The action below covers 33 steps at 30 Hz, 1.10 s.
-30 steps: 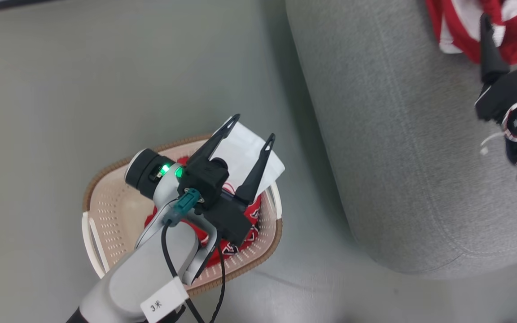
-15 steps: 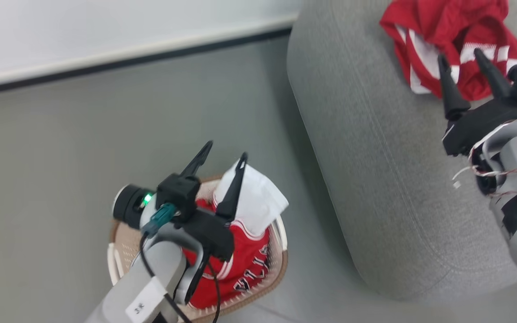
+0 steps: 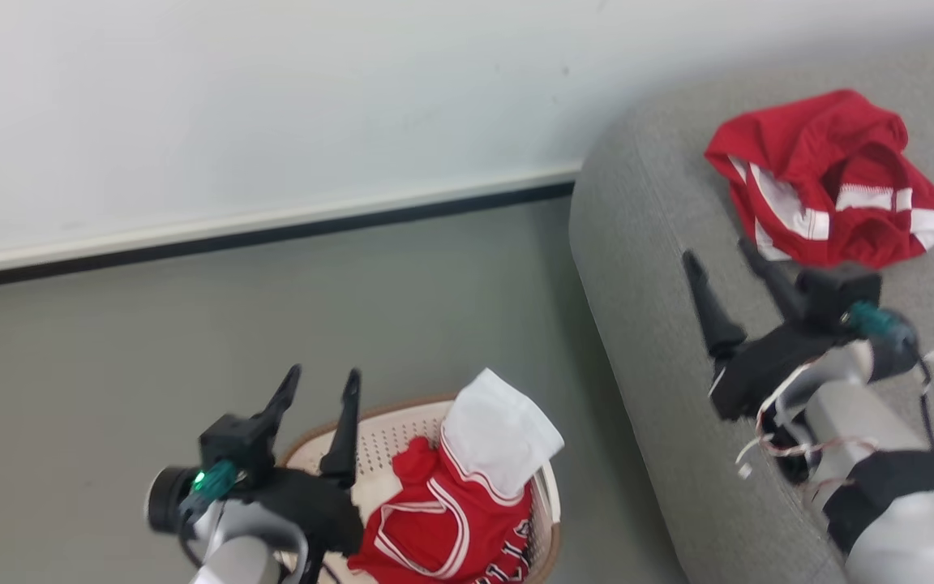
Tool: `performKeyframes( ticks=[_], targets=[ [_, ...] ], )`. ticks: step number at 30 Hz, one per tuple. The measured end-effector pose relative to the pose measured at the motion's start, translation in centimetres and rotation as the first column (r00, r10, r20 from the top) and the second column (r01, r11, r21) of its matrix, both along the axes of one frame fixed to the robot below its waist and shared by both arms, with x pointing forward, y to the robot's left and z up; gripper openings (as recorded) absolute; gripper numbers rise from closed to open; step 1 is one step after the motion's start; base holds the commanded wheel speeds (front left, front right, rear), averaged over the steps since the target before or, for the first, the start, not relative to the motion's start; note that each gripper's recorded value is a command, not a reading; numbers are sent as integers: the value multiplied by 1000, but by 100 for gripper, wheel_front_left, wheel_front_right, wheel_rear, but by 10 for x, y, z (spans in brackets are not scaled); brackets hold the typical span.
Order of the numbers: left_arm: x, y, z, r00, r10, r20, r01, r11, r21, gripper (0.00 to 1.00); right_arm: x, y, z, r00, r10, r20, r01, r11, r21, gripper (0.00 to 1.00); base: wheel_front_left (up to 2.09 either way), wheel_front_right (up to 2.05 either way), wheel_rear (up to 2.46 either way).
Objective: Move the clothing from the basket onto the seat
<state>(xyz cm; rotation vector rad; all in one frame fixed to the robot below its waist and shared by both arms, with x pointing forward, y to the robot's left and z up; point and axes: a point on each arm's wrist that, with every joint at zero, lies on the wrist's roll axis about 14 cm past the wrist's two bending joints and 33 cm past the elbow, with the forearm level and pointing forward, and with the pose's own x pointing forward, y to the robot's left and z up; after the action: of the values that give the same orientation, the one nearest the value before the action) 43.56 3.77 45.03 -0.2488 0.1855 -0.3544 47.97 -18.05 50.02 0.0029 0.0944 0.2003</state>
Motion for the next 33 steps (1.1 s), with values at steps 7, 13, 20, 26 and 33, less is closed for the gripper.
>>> performKeyframes(
  ticks=[7, 13, 20, 26, 33],
  targets=[
    [-23, 60, 12, 987, 156, 28, -157, 988, 5, 100, -28, 47, 11, 995, 91, 50, -95, 993, 66, 100, 0, 0, 0],
    [-43, 87, 20, 970, 240, 50, -239, 971, -16, 100, -51, 70, 13, 991, 106, 77, -114, 988, 106, 100, 0, 0, 0],
    [-60, 102, 25, 956, 287, 66, -285, 958, -30, 100, -72, 69, 14, 993, 58, 98, -71, 988, 134, 100, 0, 0, 0],
    [-72, 112, 22, 946, 318, 70, -318, 948, -9, 100, -90, 61, 9, 995, 16, 99, -30, 988, 150, 100, 0, 0, 0],
    [-85, 122, 22, 935, 346, 82, -348, 937, 7, 100, -105, 57, 9, 994, -3, 113, -14, 989, 147, 100, 0, 0, 0]
  ],
)
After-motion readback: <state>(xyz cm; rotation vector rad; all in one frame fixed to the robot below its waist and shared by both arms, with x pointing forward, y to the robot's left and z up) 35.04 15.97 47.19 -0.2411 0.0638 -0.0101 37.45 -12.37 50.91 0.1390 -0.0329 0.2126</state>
